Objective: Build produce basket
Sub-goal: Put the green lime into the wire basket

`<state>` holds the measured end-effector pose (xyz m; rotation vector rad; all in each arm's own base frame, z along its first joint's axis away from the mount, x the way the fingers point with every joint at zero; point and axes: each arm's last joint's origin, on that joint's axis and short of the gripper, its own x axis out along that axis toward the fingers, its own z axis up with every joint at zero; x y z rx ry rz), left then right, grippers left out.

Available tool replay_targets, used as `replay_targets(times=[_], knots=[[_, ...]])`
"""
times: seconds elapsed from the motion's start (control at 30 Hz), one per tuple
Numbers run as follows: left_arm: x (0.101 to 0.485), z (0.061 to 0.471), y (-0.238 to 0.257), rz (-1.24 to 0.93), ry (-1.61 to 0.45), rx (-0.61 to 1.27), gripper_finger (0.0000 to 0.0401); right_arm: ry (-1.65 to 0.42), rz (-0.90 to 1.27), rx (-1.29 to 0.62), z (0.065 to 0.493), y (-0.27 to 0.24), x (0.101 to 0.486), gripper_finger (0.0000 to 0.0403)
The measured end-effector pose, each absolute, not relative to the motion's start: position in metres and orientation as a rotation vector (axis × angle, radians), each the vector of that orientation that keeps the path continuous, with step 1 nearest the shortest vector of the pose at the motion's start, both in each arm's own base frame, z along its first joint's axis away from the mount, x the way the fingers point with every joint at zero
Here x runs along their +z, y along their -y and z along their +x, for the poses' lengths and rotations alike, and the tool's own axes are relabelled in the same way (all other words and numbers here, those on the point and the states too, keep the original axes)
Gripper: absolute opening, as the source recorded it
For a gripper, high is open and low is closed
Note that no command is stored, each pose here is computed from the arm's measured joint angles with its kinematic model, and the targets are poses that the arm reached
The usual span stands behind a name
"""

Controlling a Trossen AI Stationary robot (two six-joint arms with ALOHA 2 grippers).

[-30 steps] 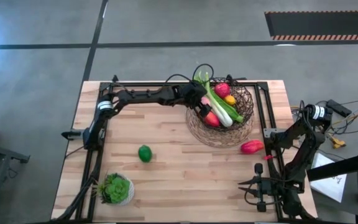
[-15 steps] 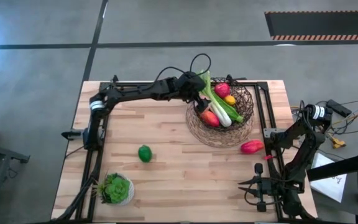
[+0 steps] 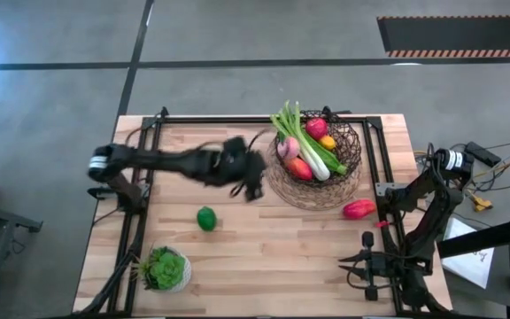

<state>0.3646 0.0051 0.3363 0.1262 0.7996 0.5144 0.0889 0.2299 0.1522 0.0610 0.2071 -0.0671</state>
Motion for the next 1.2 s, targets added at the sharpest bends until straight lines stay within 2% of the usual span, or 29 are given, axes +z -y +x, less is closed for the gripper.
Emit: replay_targets(times=[0.1,0.27,0.5,0.63,0.8,1.0,1.2], knots=[[0.326,0.337,0.023,0.084,-0.798,0.484,0.0265,-0.202,0.057,-0.085,0.091,-0.230,0.149,0.0056],[0.295,0.280,0.043,-0.108,-0.816,0.525,0.0260,-0.194,0.062,-0.129,0.096,-0.229,0.138,0.0056],[0.244,0.209,0.040,-0.375,-0.844,0.621,0.0260,-0.199,0.062,-0.185,0.107,-0.225,0.128,0.0056],[0.221,0.182,0.036,-0.542,-0.914,0.593,0.0260,-0.200,0.064,-0.209,0.113,-0.223,0.128,0.0056],[0.197,0.167,0.036,-0.689,-0.942,0.512,0.0268,-0.202,0.072,-0.216,0.115,-0.221,0.129,0.0056],[0.176,0.172,0.041,-0.824,-0.826,0.322,0.0296,-0.202,0.077,-0.214,0.115,-0.222,0.129,0.0056],[0.157,0.178,0.042,-0.883,-0.776,0.350,0.0306,-0.202,0.077,-0.214,0.115,-0.222,0.129,0.0056]])
